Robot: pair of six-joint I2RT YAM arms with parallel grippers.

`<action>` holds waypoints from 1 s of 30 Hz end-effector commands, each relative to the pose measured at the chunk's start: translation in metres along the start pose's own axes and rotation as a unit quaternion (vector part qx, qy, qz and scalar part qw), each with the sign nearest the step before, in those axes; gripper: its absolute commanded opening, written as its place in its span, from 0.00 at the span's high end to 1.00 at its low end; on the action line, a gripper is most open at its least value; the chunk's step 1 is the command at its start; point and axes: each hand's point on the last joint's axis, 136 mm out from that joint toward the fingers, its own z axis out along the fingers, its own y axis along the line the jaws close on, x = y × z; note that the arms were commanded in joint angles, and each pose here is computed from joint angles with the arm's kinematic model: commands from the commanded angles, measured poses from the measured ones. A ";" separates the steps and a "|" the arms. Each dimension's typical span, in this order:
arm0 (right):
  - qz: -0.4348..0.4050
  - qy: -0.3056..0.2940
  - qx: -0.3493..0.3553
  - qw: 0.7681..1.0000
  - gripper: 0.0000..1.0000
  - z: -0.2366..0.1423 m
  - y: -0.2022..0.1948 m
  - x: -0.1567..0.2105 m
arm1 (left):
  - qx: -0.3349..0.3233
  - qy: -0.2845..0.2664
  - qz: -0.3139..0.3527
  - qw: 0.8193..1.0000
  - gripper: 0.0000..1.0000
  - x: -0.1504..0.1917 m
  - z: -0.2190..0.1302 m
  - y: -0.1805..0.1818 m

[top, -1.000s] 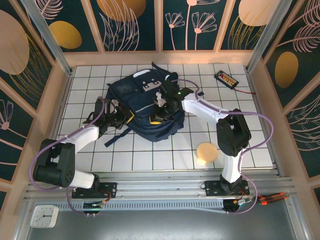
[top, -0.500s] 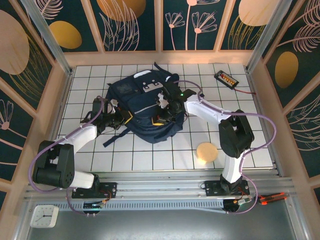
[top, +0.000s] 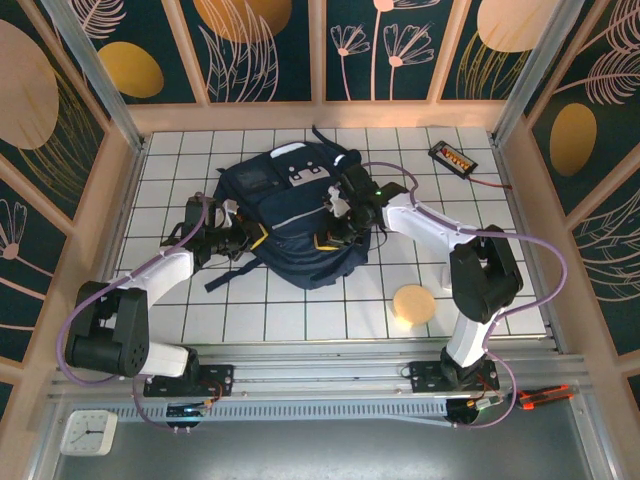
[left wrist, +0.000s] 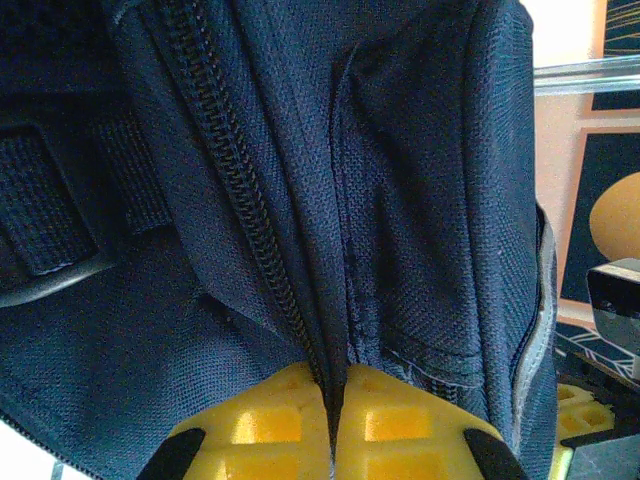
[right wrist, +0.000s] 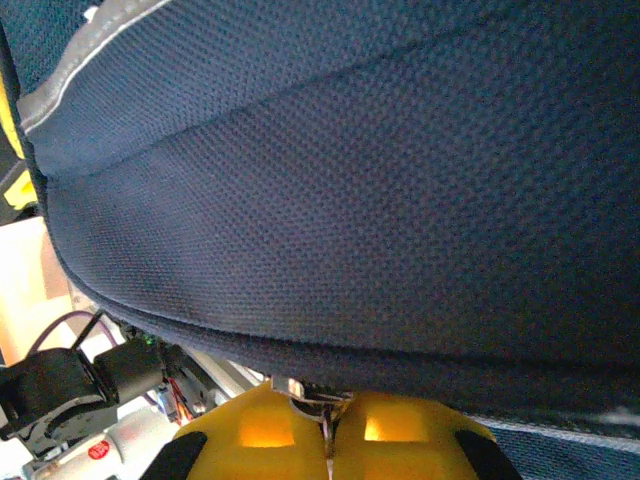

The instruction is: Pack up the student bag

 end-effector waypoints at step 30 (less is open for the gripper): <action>0.039 -0.003 0.050 0.998 1.00 -0.031 -0.053 0.006 | -0.052 -0.052 0.036 0.997 1.00 -0.061 0.004 0.004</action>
